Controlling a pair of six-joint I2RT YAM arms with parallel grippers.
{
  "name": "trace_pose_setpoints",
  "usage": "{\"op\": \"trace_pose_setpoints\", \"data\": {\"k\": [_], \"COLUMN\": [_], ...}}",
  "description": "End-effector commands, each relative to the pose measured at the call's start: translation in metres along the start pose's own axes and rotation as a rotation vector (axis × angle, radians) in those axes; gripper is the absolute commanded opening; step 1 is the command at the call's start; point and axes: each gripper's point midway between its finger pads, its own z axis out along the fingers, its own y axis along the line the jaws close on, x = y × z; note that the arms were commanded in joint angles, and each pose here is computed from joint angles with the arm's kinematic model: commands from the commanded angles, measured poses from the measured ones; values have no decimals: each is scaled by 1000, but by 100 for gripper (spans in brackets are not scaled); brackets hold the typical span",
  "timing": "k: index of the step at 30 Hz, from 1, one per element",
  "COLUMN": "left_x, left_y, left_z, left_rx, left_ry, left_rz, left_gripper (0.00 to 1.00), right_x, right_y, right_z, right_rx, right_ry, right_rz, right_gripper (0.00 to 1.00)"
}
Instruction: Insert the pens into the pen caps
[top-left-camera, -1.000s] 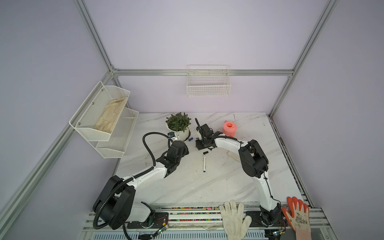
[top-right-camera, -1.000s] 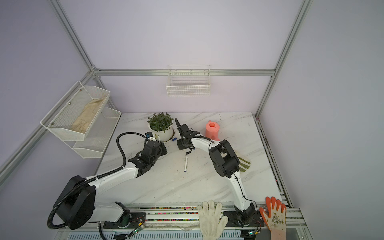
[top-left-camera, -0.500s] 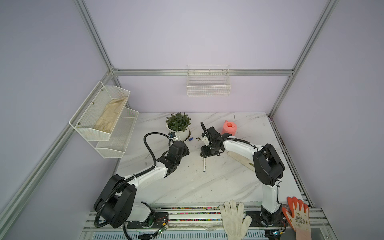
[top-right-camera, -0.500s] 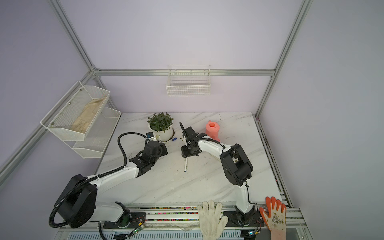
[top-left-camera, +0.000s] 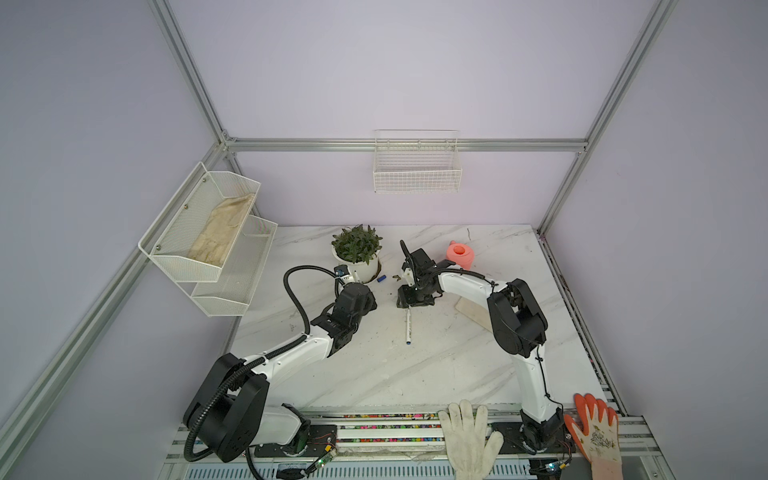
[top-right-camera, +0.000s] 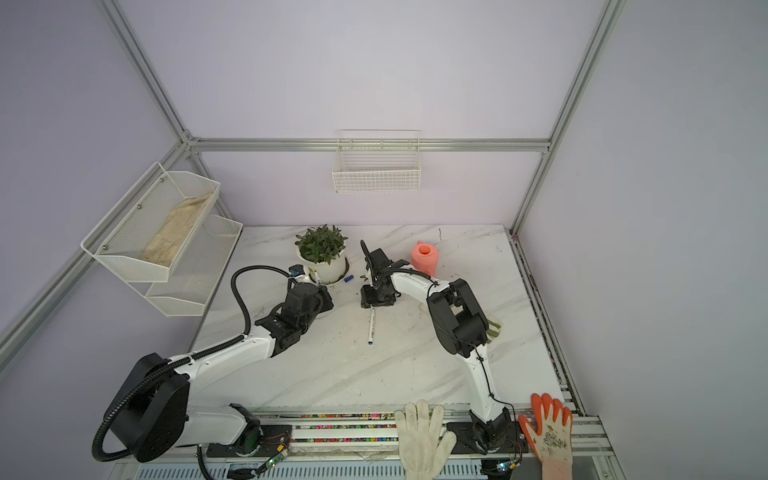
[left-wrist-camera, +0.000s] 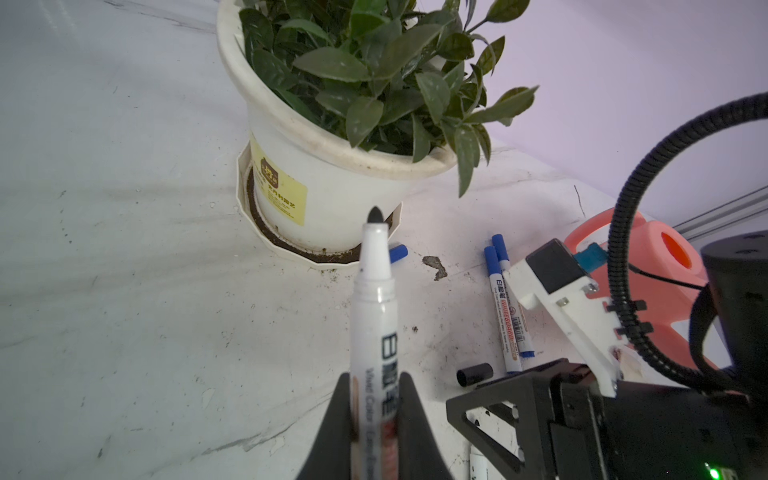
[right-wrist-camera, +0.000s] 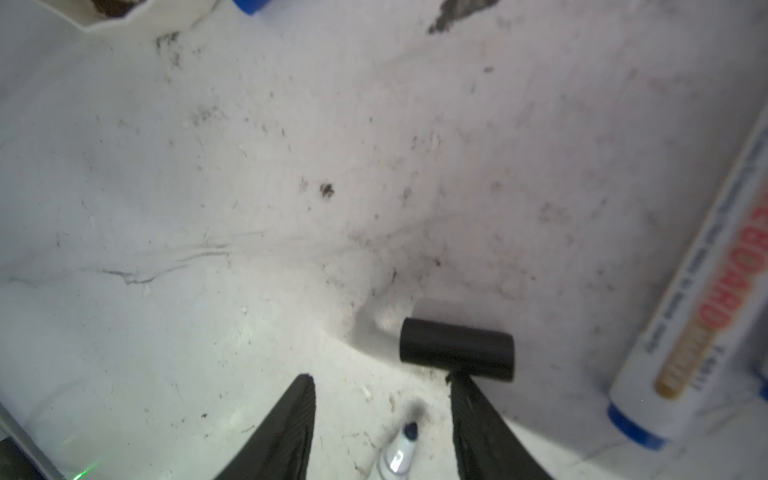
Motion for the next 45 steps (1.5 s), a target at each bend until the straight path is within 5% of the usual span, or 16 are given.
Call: {"op": "trace_pose_setpoints", "data": {"k": [1,5,24,35,45], "left_x": [-1,0,-8,-12,-13], "left_y": [10,12,13,18,17], "left_z": [-2,1,6,3,2], "left_rx": [-15,-24,-43,-64,-63], "left_ry": [-31,-30,-36,-43,-41], "left_rz": [2,6,13,11,6], "left_gripper": [0,0,0,0,0], "right_x": [25,14,-61,-56,-44], "right_y": [-39,-53,-43,-56,-61], "right_z": [27,32,46,59,35], "right_rx": [165,253,271,321,353], "right_ry": [105,77,-87,-70,-84], "right_rz": [10,1,28,22,-49], "right_gripper": [55,55,63,47,32]}}
